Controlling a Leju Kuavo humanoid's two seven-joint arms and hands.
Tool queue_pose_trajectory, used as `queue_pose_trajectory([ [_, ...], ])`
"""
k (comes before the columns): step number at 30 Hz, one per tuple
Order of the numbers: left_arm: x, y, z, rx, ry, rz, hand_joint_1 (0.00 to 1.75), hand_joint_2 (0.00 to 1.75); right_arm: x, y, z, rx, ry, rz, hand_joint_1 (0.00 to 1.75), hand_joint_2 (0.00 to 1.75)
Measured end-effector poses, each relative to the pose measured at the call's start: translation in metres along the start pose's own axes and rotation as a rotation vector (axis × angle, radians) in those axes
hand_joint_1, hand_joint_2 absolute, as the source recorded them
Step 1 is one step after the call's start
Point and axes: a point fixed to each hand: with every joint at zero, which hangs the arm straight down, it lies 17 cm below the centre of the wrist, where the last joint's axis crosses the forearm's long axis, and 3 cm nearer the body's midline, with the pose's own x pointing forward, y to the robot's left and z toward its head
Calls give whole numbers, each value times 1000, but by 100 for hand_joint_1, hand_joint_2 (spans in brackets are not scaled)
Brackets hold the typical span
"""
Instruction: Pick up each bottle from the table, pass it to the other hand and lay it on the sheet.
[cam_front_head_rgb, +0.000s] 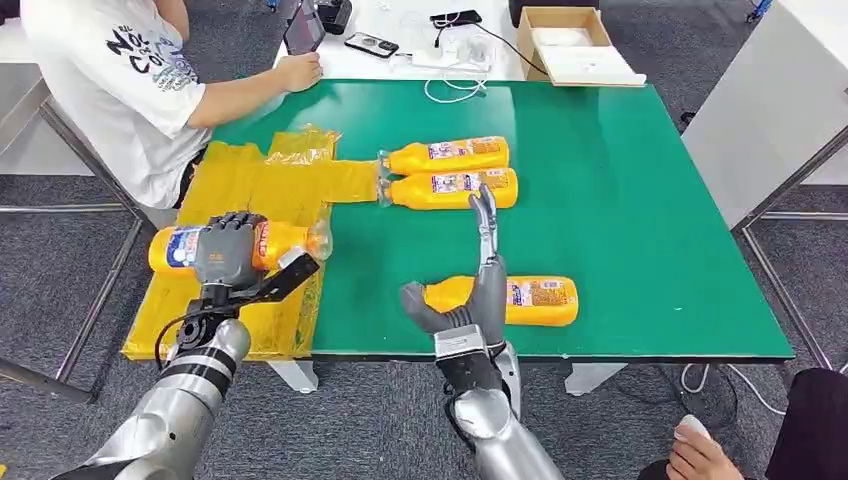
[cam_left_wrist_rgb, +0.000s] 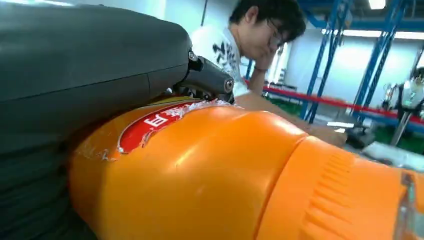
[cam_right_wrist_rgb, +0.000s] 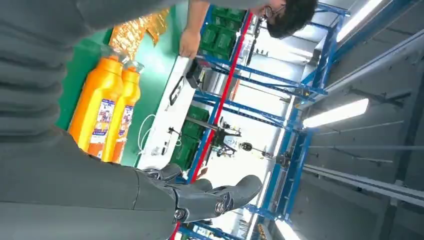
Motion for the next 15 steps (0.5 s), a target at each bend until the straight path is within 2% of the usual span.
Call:
queue_pose_trajectory([
  [5, -9, -16, 6, -61, 9, -23, 175, 175, 0, 0, -1, 1, 2, -9, 0, 175],
  [9, -16, -36, 18, -121, 45, 38, 175, 175, -2, 1, 0, 12, 5, -13, 0, 175],
  [10, -17, -41, 22, -137, 54, 53, 115, 175, -2, 3, 1, 19, 7, -14, 0, 175],
  [11, -17, -46, 25, -154, 60, 64, 101, 175, -3, 4, 2, 26, 8, -15, 0, 175],
  [12, -18, -50, 28, -169, 66, 72, 101, 175, -4, 5, 3, 30, 10, -13, 0, 175],
  [13, -18, -53, 31, -178, 68, 74, 86, 175, -5, 5, 4, 33, 13, -13, 0, 175],
  [14, -18, -56, 33, -193, 69, 77, 10, 175, -6, 6, 4, 37, 16, -13, 0, 175],
  [15, -19, -59, 35, -207, 73, 78, 10, 175, -8, 6, 5, 41, 19, -13, 0, 175],
])
